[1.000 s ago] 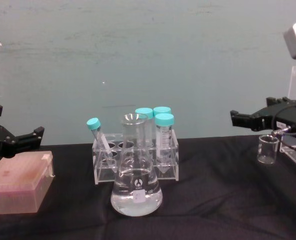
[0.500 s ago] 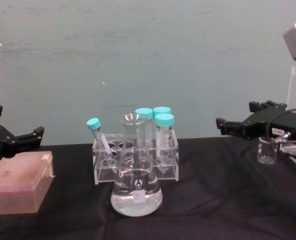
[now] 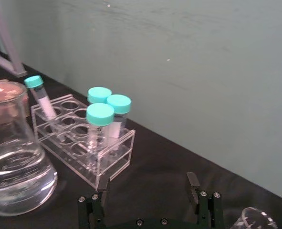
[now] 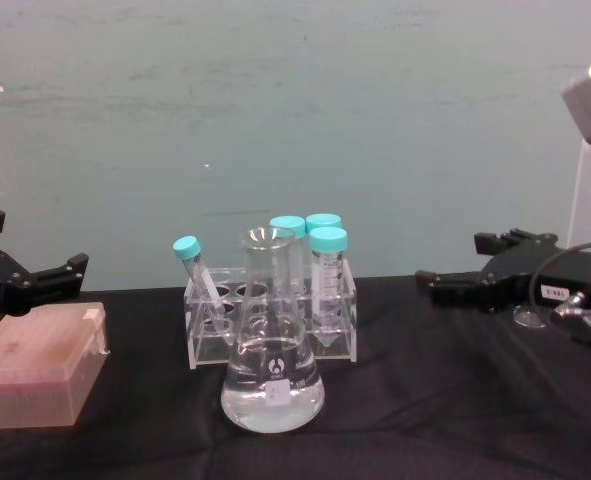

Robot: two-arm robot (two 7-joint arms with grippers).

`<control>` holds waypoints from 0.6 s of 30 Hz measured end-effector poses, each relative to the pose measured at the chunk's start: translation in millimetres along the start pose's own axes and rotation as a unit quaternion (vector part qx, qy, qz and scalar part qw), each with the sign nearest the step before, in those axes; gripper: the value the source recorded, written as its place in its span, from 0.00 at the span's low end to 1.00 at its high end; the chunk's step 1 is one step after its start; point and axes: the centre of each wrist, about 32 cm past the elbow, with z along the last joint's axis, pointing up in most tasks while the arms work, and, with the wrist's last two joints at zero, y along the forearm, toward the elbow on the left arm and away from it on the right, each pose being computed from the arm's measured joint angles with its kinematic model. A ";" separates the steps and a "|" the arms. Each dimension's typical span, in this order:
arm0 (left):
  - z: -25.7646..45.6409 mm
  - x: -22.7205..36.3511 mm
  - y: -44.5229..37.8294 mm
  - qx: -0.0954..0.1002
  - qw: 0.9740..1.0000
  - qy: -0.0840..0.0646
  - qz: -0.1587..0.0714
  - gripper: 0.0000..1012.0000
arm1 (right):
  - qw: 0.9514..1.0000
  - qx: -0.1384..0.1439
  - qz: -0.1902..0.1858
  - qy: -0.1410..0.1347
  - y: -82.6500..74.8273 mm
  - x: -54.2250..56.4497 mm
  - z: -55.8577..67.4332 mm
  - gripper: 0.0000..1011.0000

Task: Place the experimental apparatus aside using one hand.

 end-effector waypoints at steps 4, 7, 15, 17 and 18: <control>0.0 0.0 0.0 0.000 1.000 0.000 0.000 0.99 | 1.000 -0.003 0.023 0.005 -1.3 3.0 -0.6 0.99; 0.0 0.0 0.0 0.000 1.000 0.000 0.000 0.99 | 0.999 -0.004 0.035 0.007 -1.7 4.8 -1.3 0.99; 0.0 0.0 0.0 0.000 1.000 0.000 0.000 0.99 | 0.997 -0.001 0.078 0.020 -1.8 13.6 -3.9 0.99; 0.0 0.0 0.0 0.000 1.000 0.000 0.000 0.99 | 0.996 0.001 0.087 0.022 -1.4 14.8 -4.2 0.99; 0.0 0.0 0.0 0.000 1.000 0.000 0.000 0.99 | 0.996 0.002 0.091 0.022 -1.3 15.4 -4.4 0.99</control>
